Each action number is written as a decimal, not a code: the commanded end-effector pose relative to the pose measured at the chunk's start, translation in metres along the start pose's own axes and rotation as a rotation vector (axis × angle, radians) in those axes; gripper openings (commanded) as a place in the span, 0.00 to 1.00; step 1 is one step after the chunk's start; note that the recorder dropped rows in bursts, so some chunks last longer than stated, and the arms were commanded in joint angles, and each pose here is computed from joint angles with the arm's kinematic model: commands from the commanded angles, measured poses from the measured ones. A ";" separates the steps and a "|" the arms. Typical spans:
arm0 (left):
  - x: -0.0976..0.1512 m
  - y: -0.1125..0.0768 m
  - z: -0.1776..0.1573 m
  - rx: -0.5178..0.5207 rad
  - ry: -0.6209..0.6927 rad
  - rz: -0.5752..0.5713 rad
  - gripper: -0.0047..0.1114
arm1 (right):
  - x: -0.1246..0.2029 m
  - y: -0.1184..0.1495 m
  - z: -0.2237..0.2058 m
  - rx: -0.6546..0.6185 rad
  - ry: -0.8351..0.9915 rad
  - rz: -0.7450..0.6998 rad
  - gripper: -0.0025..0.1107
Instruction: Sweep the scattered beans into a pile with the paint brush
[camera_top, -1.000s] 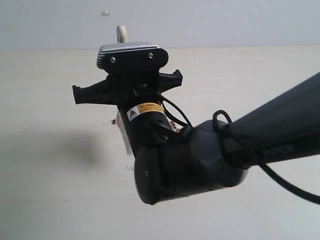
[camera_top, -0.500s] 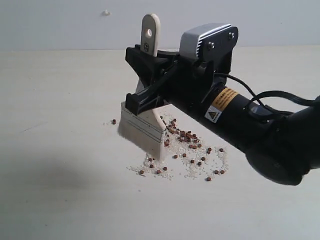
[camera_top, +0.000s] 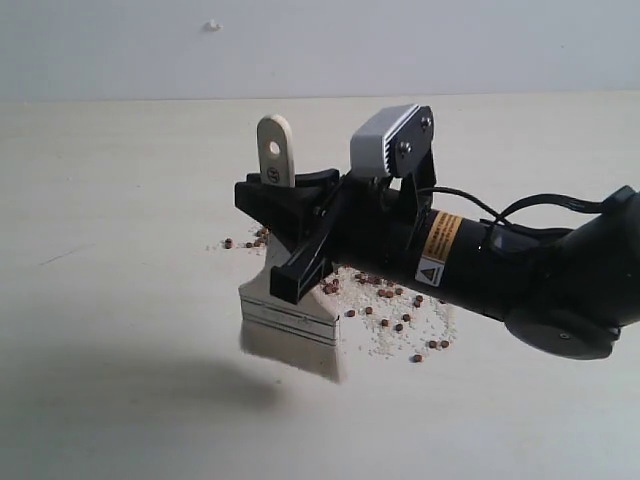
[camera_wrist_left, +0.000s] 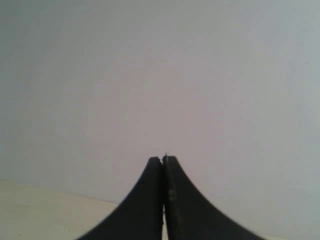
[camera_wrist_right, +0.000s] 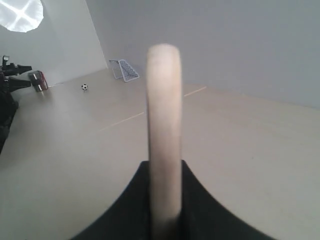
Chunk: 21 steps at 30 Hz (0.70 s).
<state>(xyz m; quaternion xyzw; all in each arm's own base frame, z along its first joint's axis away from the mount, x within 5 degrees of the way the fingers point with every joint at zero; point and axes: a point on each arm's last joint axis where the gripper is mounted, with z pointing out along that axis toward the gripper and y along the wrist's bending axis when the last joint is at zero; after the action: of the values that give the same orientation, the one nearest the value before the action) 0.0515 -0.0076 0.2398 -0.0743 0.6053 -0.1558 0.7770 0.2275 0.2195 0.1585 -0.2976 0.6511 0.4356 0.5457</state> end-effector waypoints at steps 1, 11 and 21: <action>0.002 0.000 -0.001 -0.001 0.001 -0.002 0.04 | 0.013 -0.007 0.000 0.019 0.015 0.037 0.02; 0.002 0.000 -0.001 -0.001 0.001 -0.002 0.04 | 0.007 -0.018 0.009 0.099 -0.031 0.044 0.02; 0.002 0.000 -0.001 -0.001 0.001 -0.002 0.04 | -0.003 -0.020 0.017 0.080 -0.081 0.078 0.02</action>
<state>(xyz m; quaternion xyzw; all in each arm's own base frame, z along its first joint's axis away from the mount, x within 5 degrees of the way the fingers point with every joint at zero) 0.0515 -0.0076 0.2398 -0.0743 0.6053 -0.1558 0.7770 0.2524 0.2253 0.1504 -0.2415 0.6732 0.4167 0.5611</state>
